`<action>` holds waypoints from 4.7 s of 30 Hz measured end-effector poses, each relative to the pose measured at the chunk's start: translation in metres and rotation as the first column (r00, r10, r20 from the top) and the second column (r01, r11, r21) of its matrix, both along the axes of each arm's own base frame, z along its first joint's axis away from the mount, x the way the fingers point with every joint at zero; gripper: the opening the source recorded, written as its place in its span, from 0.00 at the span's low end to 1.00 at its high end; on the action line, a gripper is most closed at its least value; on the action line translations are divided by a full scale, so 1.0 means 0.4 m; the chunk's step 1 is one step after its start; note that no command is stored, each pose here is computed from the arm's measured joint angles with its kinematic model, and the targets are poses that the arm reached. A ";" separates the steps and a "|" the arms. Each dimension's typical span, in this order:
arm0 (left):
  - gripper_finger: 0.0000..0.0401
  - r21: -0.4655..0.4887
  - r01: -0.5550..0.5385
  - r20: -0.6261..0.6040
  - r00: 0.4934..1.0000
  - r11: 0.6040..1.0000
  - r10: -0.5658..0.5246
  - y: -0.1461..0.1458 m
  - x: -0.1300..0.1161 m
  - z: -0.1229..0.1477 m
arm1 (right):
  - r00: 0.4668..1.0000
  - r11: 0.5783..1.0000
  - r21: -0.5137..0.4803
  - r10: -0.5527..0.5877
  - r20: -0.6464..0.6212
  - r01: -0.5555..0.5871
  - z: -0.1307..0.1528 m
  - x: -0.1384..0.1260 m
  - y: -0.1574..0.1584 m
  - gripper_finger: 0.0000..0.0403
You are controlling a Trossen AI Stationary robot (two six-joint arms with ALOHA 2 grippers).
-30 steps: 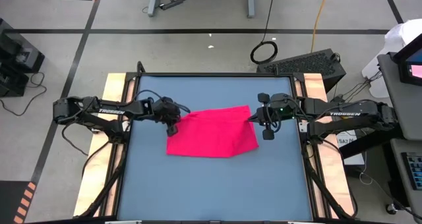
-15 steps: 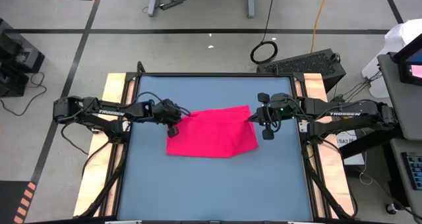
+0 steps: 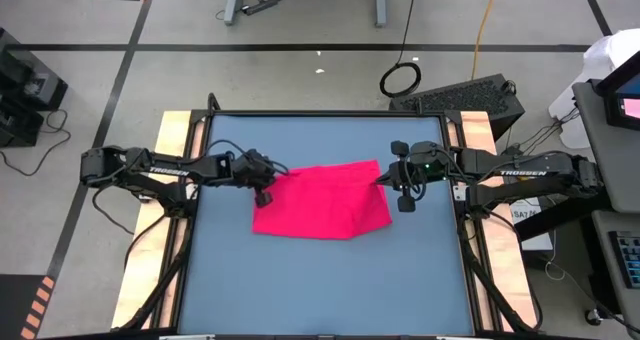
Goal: Roll towel
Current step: Roll the red towel
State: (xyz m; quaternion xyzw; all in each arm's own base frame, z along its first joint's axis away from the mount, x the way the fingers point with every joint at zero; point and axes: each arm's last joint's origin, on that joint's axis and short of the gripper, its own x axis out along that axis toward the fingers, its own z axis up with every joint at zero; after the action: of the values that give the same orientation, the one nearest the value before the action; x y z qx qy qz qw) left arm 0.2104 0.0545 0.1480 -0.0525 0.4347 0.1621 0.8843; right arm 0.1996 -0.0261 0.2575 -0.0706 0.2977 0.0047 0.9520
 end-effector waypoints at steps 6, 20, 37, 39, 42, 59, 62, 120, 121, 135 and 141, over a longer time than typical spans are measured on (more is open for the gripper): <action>0.16 0.021 0.079 -0.009 0.997 0.997 -0.079 -0.032 0.007 0.000 | 1.000 0.998 0.047 0.028 0.005 -0.028 0.000 0.000 0.004 0.00; 0.16 0.136 0.076 -0.044 0.997 0.988 -0.070 -0.046 0.007 0.004 | 1.000 0.999 0.048 0.025 0.016 -0.026 0.002 0.002 0.004 0.00; 0.34 -0.012 0.089 0.115 0.990 0.996 -0.087 0.021 0.027 0.049 | 0.999 0.998 0.056 0.027 -0.044 -0.024 -0.027 0.026 0.000 0.00; 0.38 -0.004 0.064 0.063 0.996 0.998 -0.063 0.032 0.016 0.041 | 0.998 0.998 0.057 0.028 -0.057 -0.025 -0.033 0.031 -0.001 0.00; 0.41 -0.031 0.020 -0.014 1.000 0.999 -0.020 0.048 -0.006 0.028 | 0.997 0.998 0.056 0.030 -0.068 -0.027 -0.038 0.034 -0.001 0.00; 0.42 -0.213 -0.091 -0.020 0.996 0.973 0.089 0.100 -0.041 0.017 | 0.996 0.998 0.032 0.052 -0.068 -0.049 -0.038 0.034 -0.001 0.00; 0.42 -0.271 -0.080 0.006 0.996 0.959 0.085 0.103 -0.041 0.018 | 0.996 0.998 0.032 0.052 -0.068 -0.050 -0.038 0.034 -0.001 0.00; 0.01 -0.264 0.019 0.310 0.948 0.964 0.066 -0.088 -0.135 0.205 | 0.996 0.999 0.013 -0.037 -0.080 0.038 -0.001 -0.042 0.004 0.00; 0.01 -0.261 0.022 0.328 0.942 0.965 0.067 -0.097 -0.149 0.214 | 0.997 0.999 0.020 -0.040 -0.065 0.041 0.005 -0.047 0.005 0.00; 0.01 -0.186 0.252 0.527 0.841 0.950 -0.120 -0.171 -0.246 0.279 | 0.998 0.968 0.244 0.054 0.038 -0.062 0.047 -0.101 0.031 0.00; 0.00 -0.142 0.343 0.593 0.781 0.929 -0.198 -0.188 -0.258 0.298 | 0.995 0.957 0.282 0.038 0.098 -0.064 0.069 -0.124 0.041 0.00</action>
State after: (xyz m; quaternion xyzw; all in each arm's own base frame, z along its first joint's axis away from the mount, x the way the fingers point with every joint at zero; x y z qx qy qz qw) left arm 0.1073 -0.0205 0.2671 -0.1424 0.1706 -0.0447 0.9740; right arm 0.1501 -0.0097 0.2852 0.0594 0.2482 0.0688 0.9644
